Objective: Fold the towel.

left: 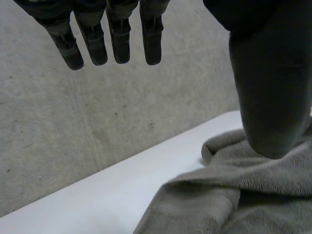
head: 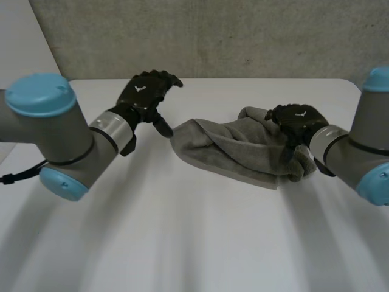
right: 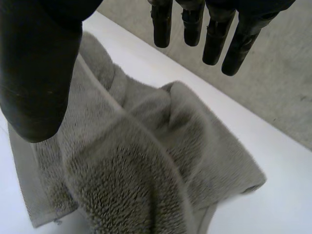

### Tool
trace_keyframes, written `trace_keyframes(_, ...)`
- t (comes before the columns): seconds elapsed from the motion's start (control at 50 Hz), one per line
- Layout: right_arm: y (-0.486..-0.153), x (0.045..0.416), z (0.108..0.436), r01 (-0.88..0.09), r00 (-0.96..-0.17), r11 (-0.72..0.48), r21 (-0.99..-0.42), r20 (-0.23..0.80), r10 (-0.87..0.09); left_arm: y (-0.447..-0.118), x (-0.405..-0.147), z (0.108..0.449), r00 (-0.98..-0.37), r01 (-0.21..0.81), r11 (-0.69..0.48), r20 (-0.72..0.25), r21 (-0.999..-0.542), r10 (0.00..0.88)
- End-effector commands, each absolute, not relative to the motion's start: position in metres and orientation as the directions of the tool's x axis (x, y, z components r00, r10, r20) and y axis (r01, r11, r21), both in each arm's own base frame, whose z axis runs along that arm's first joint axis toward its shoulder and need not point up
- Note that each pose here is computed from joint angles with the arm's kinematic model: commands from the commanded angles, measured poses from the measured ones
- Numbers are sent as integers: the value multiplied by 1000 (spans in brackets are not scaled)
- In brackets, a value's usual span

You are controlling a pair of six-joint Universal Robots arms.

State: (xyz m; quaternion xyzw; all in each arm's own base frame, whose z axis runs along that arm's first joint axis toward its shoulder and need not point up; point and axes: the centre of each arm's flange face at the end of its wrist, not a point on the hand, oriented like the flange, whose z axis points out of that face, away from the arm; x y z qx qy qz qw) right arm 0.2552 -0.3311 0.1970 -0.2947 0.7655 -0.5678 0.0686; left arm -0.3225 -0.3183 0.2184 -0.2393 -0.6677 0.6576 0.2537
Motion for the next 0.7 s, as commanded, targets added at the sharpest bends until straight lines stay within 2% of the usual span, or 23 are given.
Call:
trace_keyframes(0.02,-349,262,157,-319,-839,209,-924,172,-516,-311,-329,199,-747,81,3,-59,-997,662)
trace_keyframes(0.2,-358,275,135,-316,-834,201,-927,171,-524,-303,-319,187,-755,114,47,-55,-992,653)
trace_keyframes(0.42,-337,276,141,-341,-799,195,-920,174,-575,-281,-297,209,-769,107,35,-60,-994,636)
trace_keyframes(0.48,-320,274,147,-356,-770,189,-915,173,-614,-278,-289,211,-778,107,39,-59,-993,626)
trace_keyframes(0.52,-293,278,163,-356,-728,167,-919,161,-666,-277,-285,213,-783,106,39,-60,-994,619)
trace_keyframes(0.54,-293,278,163,-356,-728,167,-919,161,-667,-275,-282,214,-787,107,41,-59,-993,614)
trace_keyframes(0.56,-273,283,168,-360,-695,154,-920,154,-703,-275,-282,214,-787,107,41,-59,-993,614)
trace_keyframes(0.58,-273,283,168,-360,-694,154,-920,154,-703,-273,-279,215,-790,107,41,-59,-993,610)
trace_keyframes(0.62,-232,291,176,-365,-626,134,-921,136,-768,-271,-277,215,-792,107,44,-58,-993,608)
trace_keyframes(0.64,-232,291,177,-365,-626,134,-921,136,-768,-269,-275,215,-794,108,48,-57,-993,606)
trace_keyframes(0.68,-197,292,189,-353,-571,109,-929,122,-812,-268,-272,215,-796,109,51,-56,-993,602)
trace_keyframes(0.7,-197,292,189,-353,-571,108,-929,122,-812,-267,-270,215,-799,109,52,-56,-993,598)
